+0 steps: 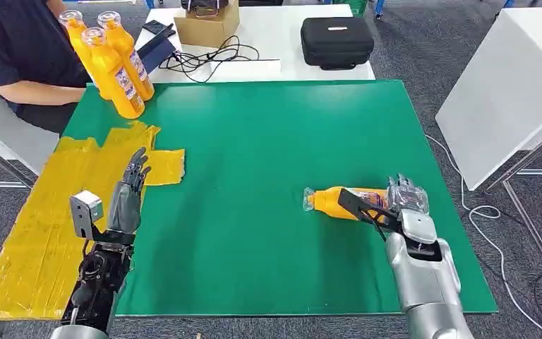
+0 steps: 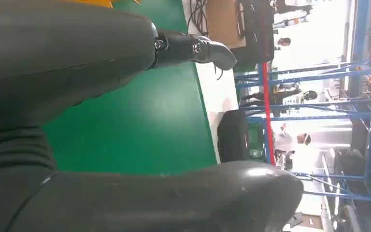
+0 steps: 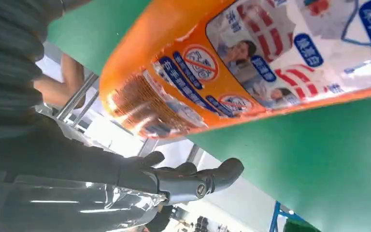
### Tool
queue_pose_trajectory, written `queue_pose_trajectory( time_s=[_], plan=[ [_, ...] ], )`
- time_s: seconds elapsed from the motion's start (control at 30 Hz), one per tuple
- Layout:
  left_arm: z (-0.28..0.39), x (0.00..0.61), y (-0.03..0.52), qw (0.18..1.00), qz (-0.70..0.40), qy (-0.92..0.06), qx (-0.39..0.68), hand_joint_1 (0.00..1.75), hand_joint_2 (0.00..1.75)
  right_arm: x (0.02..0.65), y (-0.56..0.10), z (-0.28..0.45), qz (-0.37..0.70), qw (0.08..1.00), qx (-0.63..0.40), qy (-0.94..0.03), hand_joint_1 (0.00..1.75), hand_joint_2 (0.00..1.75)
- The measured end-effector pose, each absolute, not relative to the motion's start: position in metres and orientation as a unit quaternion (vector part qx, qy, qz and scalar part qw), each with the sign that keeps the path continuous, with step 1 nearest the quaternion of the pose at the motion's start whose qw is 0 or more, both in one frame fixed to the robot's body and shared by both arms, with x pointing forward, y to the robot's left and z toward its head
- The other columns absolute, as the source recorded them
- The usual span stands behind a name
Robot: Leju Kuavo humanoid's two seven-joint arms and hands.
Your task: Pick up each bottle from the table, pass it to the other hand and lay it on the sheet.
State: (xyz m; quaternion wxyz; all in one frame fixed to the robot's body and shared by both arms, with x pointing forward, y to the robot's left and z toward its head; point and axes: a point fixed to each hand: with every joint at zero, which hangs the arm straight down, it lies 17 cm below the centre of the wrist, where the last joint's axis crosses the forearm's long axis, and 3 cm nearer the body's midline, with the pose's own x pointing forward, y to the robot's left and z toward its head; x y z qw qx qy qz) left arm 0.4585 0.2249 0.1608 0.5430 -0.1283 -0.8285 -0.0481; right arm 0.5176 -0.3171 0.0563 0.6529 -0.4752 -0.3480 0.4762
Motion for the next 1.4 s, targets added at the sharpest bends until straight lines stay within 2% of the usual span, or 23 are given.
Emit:
queue_pose_trajectory(
  time_s=[0.33,0.37,0.4,0.67,0.7,1.03,1.23,1.27,1.4],
  plan=[
    [0.169,0.462,0.219,0.535,-0.037,-0.833,-0.132,0.00,0.00,0.513,-0.323,0.025,0.511,0.668,-0.447,-0.306,0.00,1.75],
    [0.169,0.462,0.218,0.535,-0.037,-0.834,-0.133,0.00,0.00,0.513,-0.326,0.023,0.512,0.668,-0.447,-0.302,0.26,1.75],
    [0.169,0.462,0.218,0.535,-0.036,-0.834,-0.133,0.00,0.00,0.514,-0.328,0.021,0.513,0.669,-0.446,-0.300,1.41,1.75],
    [0.168,0.462,0.221,0.533,-0.026,-0.835,-0.135,0.00,0.00,0.507,-0.336,0.007,0.520,0.678,-0.428,-0.295,1.41,1.75],
    [0.168,0.462,0.222,0.533,-0.025,-0.835,-0.134,0.00,0.00,0.507,-0.337,0.006,0.520,0.678,-0.428,-0.295,1.75,1.75],
    [0.166,0.461,0.225,0.530,-0.017,-0.837,-0.132,0.00,0.00,0.494,-0.328,-0.013,0.527,0.686,-0.394,-0.311,1.75,1.75],
    [0.155,0.466,0.232,0.541,-0.007,-0.833,-0.116,0.00,0.00,0.494,-0.285,-0.006,0.518,0.685,-0.329,-0.393,1.75,1.75],
    [0.155,0.467,0.234,0.541,-0.003,-0.833,-0.118,0.00,1.75,0.496,-0.274,-0.002,0.512,0.685,-0.309,-0.416,1.75,1.75],
    [0.158,0.474,0.239,0.542,0.022,-0.826,-0.149,0.00,1.75,0.504,-0.212,0.032,0.451,0.685,-0.198,-0.537,1.75,1.75]
  ],
)
